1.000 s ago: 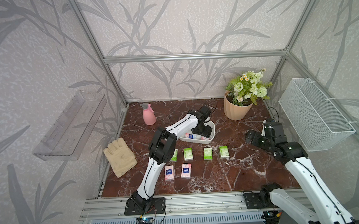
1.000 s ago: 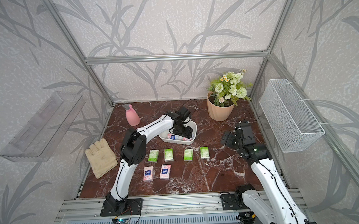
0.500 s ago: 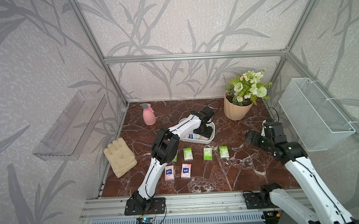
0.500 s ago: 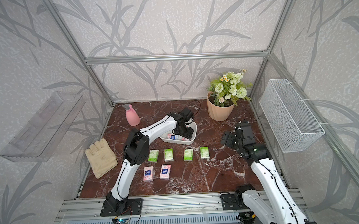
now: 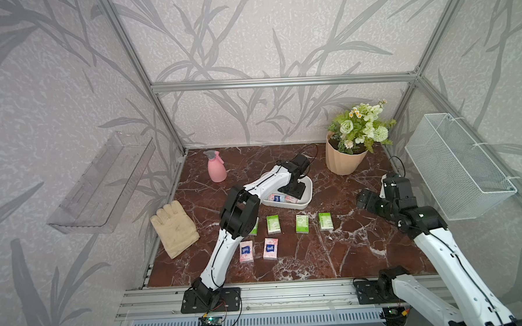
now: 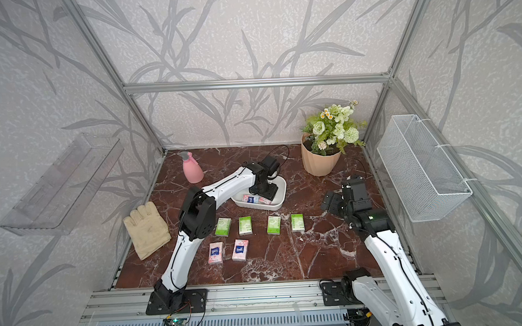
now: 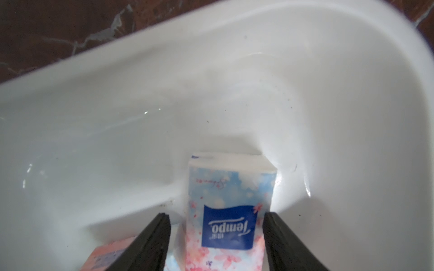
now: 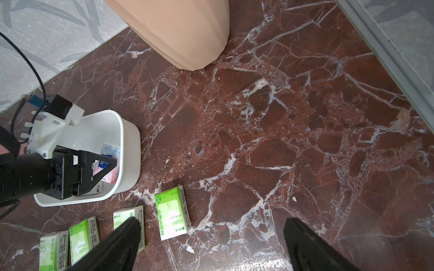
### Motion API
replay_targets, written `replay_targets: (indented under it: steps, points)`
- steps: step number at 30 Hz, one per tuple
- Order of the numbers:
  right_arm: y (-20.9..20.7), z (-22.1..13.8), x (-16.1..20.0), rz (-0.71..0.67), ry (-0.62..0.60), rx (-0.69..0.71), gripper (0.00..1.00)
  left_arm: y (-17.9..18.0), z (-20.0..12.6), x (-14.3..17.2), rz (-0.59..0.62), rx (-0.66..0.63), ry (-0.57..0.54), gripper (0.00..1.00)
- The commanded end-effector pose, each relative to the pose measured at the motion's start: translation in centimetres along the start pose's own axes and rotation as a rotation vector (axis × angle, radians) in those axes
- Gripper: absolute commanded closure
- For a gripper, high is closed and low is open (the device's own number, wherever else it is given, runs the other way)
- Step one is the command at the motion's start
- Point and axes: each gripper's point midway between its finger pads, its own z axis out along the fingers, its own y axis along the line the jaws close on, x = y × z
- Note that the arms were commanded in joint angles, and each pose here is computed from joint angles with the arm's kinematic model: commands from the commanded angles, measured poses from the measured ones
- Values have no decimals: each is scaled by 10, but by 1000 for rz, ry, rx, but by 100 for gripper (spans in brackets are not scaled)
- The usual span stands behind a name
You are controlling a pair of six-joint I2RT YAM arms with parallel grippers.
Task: Take the pocket tissues out of the storage box
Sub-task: Pick up the pocket tissues from the storage box.
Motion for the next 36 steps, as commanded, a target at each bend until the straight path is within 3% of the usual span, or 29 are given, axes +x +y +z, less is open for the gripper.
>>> replay_targets:
  steps: [1,17,28,36]
  points:
    - [-3,3,1,-17,7,15,1,-5,8,2,4,25,22,29]
    - [0,8,1,-43,20,7,1,-16,17,1,13,57,31,21]
    - [2,12,1,-56,27,1,1,-21,-4,-6,2,89,-5,58]
    - [4,12,1,-75,33,-6,1,-16,-43,-15,-13,77,-69,66]
